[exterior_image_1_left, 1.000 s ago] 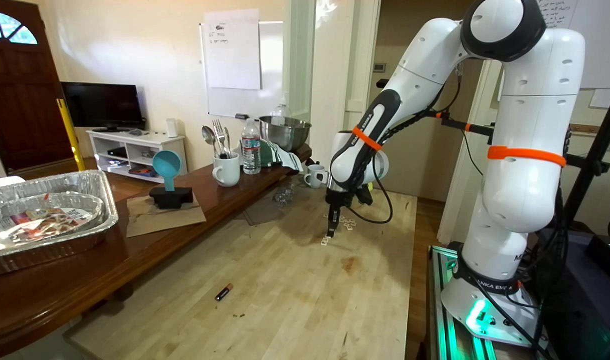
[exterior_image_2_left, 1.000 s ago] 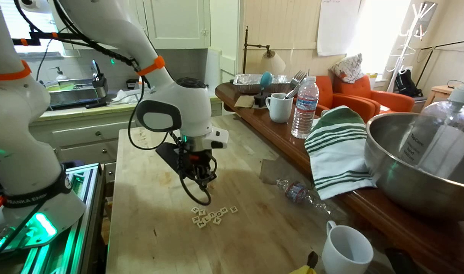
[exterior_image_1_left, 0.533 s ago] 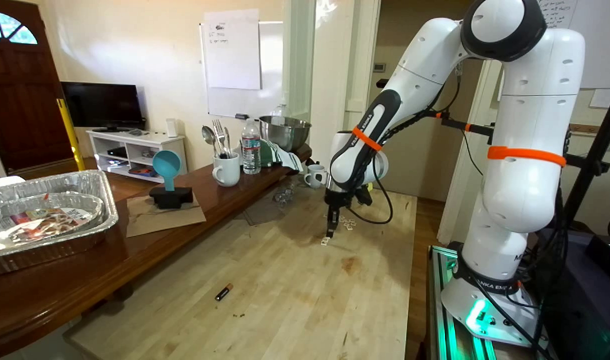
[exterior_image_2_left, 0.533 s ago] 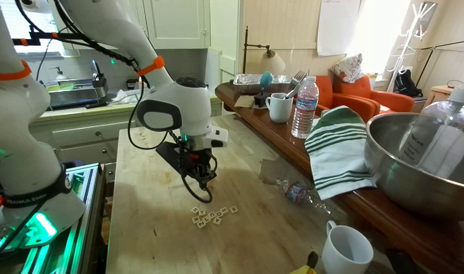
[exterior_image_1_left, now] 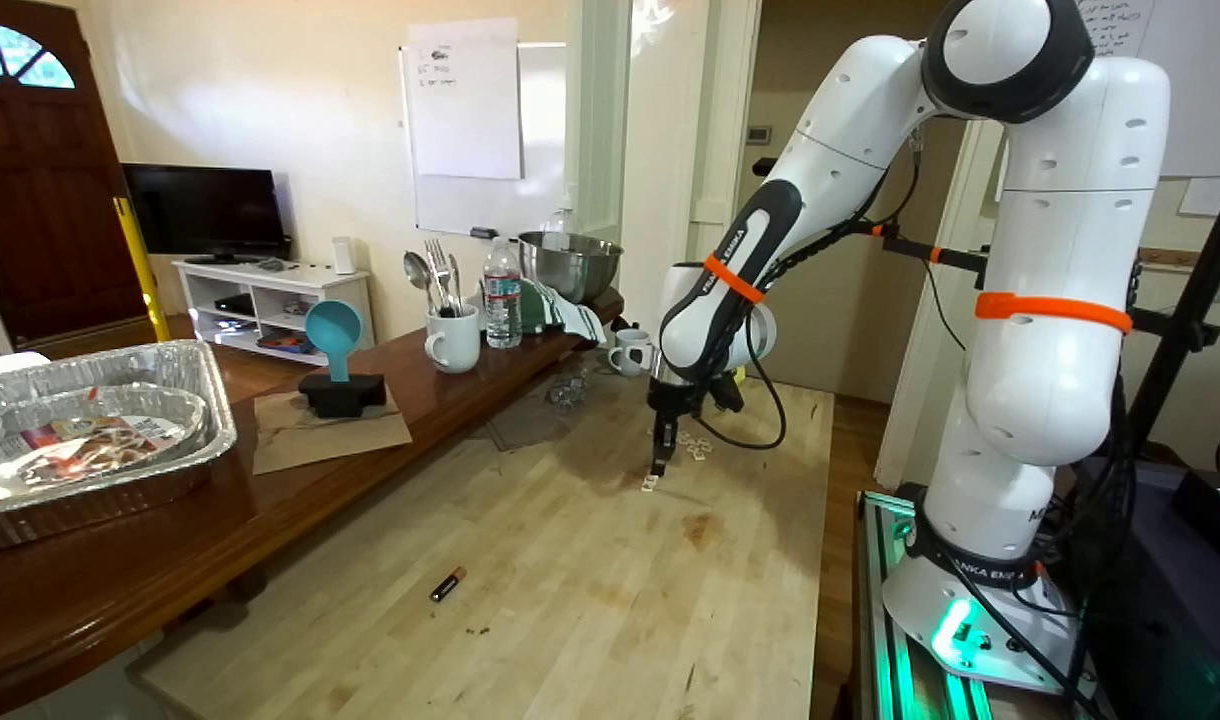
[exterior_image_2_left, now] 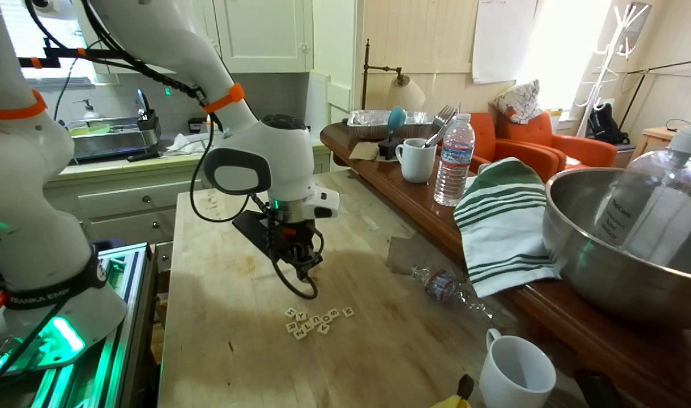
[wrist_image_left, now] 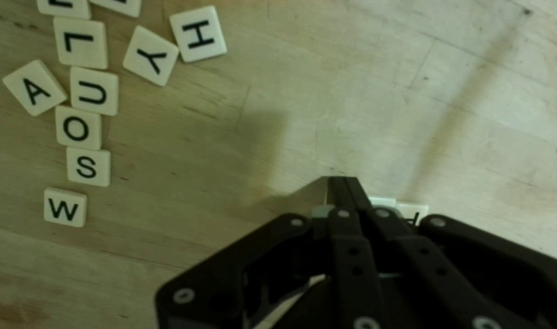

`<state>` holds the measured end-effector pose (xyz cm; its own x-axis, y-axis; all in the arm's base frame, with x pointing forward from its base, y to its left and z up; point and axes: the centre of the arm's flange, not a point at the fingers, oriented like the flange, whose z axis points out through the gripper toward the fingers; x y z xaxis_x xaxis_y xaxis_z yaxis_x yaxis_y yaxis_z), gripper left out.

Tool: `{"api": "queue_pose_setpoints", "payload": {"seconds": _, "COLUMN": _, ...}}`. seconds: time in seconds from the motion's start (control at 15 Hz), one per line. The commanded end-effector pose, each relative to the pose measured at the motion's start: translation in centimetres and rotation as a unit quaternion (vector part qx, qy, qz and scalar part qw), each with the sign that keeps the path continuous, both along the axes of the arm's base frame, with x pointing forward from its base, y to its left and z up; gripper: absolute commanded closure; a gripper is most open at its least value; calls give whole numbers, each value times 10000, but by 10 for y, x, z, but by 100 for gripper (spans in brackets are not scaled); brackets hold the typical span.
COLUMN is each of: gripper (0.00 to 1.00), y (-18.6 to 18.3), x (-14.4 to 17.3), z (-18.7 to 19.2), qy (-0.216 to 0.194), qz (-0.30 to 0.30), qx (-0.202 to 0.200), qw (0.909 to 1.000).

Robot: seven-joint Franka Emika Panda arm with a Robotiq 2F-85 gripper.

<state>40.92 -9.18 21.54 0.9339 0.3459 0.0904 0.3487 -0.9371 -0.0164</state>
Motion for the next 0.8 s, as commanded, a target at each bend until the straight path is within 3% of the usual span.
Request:
{"api": "queue_pose_setpoints", "payload": {"seconds": 0.0, "gripper": 100, "y": 7, "x": -10, "z": -16, "qy": 84, "qz": 70, "qx": -55, "qw": 9999}}
{"api": "queue_pose_setpoints", "payload": {"seconds": 0.73, "gripper": 100, "y": 5, "x": -15, "z": 2, "qy": -56, "qz": 58, "qx": -6, "qw": 10000}}
